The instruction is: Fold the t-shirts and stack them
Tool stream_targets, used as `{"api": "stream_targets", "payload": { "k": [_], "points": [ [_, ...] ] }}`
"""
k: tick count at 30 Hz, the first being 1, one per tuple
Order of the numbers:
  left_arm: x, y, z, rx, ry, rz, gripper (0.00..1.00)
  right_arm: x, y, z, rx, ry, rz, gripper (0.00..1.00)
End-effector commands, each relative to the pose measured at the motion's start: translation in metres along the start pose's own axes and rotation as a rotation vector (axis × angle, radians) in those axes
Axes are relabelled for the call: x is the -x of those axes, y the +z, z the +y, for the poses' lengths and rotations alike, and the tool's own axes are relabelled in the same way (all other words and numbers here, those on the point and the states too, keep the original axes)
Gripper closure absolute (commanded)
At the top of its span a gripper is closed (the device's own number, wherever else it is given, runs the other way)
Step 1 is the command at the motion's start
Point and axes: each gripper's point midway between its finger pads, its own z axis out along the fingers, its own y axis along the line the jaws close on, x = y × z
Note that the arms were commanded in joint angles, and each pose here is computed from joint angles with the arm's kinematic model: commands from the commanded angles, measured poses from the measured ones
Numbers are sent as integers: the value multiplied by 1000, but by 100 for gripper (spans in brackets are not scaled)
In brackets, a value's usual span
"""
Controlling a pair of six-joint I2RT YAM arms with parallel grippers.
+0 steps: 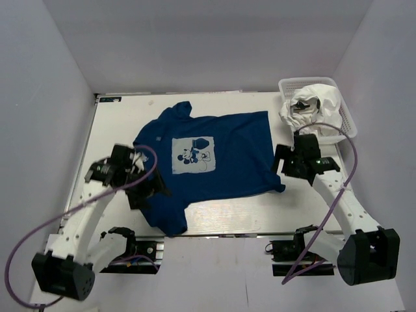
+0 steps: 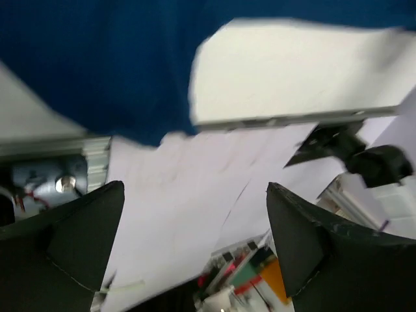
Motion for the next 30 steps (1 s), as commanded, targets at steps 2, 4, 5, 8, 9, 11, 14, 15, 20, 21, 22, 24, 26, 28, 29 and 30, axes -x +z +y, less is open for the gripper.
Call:
{"api": "stream_targets", "payload": {
  "k": [2, 4, 5, 8, 9, 11, 14, 15, 20, 21, 22, 24, 26, 28, 29, 30],
  "points": [
    [88, -25, -50, -21, 203, -234, 0, 61, -17, 32, 130, -49, -145, 10],
    [131, -17, -56, 32, 218, -326, 0, 80, -17, 64, 266, -67, -192, 10],
    [164, -22, -74, -7, 240, -429, 0, 71, 9, 72, 281, -63, -112, 10],
    [228, -11, -103, -6, 274, -471, 0, 89, 17, 103, 376, -85, -114, 10],
    [249, -8, -106, 32, 283, -492, 0, 85, 26, 103, 367, -92, -87, 10],
    [305, -28, -127, 105, 317, -613, 0, 89, 36, 105, 346, -105, -87, 10],
    [382, -21, -141, 239, 349, -682, 0, 93, 49, 101, 305, -124, -78, 10],
    [401, -21, -142, 277, 356, -713, 0, 93, 51, 100, 293, -124, -74, 10],
    [466, 43, -159, 235, 562, -757, 4, 91, 72, 85, 207, -153, -52, 10],
    [471, 50, -157, 234, 578, -772, 6, 90, 76, 80, 181, -162, -50, 10],
    [476, 58, -161, 207, 610, -791, 8, 87, 80, 78, 174, -168, -37, 10],
    [487, 70, -158, 222, 624, -806, 13, 85, 85, 77, 167, -184, -18, 10],
    [504, 63, -159, 260, 615, -870, 23, 77, 90, 74, 158, -186, 24, 10],
    [514, 73, -156, 303, 600, -901, 27, 75, 91, 75, 161, -189, 36, 10],
    [518, 69, -161, 290, 602, -932, 27, 75, 91, 75, 163, -192, 37, 10],
    [519, 77, -158, 290, 591, -921, 27, 73, 92, 74, 161, -188, 44, 10]
  ]
}}
